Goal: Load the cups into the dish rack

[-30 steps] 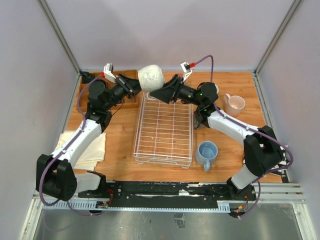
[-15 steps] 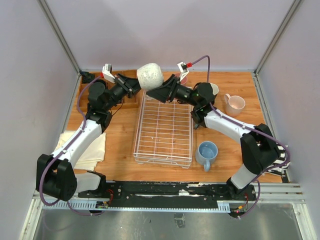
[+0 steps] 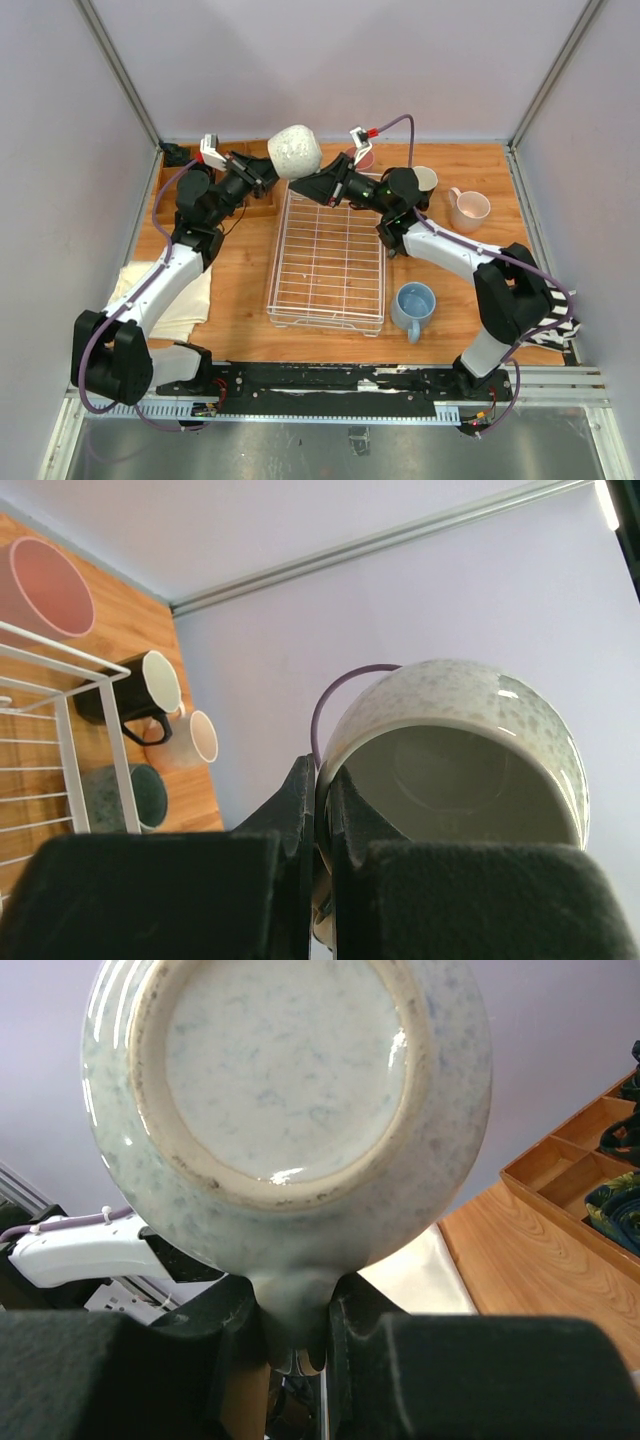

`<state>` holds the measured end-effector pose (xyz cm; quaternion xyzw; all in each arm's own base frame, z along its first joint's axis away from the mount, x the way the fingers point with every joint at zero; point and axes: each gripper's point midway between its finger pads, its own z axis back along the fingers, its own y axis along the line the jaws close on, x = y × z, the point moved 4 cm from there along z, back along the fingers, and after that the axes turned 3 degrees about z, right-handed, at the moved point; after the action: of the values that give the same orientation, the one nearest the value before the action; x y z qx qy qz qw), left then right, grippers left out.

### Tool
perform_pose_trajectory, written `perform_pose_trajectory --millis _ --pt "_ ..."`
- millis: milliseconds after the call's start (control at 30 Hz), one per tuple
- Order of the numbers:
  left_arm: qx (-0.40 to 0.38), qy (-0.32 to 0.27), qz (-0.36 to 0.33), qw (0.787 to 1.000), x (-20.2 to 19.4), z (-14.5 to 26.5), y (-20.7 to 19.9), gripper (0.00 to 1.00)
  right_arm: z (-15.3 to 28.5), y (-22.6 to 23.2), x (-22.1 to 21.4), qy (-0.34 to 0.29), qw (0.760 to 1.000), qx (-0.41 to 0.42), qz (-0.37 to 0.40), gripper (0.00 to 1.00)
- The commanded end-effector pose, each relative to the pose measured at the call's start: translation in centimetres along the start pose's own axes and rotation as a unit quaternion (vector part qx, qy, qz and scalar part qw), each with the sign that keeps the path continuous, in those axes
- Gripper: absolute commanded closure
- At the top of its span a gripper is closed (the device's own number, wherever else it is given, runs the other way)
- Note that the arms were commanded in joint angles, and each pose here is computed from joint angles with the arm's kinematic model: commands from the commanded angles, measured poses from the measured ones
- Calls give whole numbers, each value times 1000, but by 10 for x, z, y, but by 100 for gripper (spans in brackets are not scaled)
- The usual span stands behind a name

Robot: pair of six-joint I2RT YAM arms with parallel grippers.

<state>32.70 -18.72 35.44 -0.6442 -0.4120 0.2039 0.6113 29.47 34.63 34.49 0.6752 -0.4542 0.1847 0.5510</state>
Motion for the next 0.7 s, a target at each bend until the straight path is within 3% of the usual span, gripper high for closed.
perform_pose_trajectory --millis 0,67,167,300,667 --pt "-69 9 -24 997 -9 11 -35 99 -12 15 28 -62 998 19 26 83" --pt "-66 9 -24 997 -10 12 -33 100 -12 15 29 -67 997 17 25 87" --pt "-65 9 -24 998 -11 14 -31 100 -11 13 29 -70 997 8 29 99" --pt "-52 11 -28 998 -12 15 -25 98 -8 14 30 -64 997 -2 39 99" --pt "18 -1 -73 997 -9 18 -4 52 13 -1 38 -30 994 -68 79 99"
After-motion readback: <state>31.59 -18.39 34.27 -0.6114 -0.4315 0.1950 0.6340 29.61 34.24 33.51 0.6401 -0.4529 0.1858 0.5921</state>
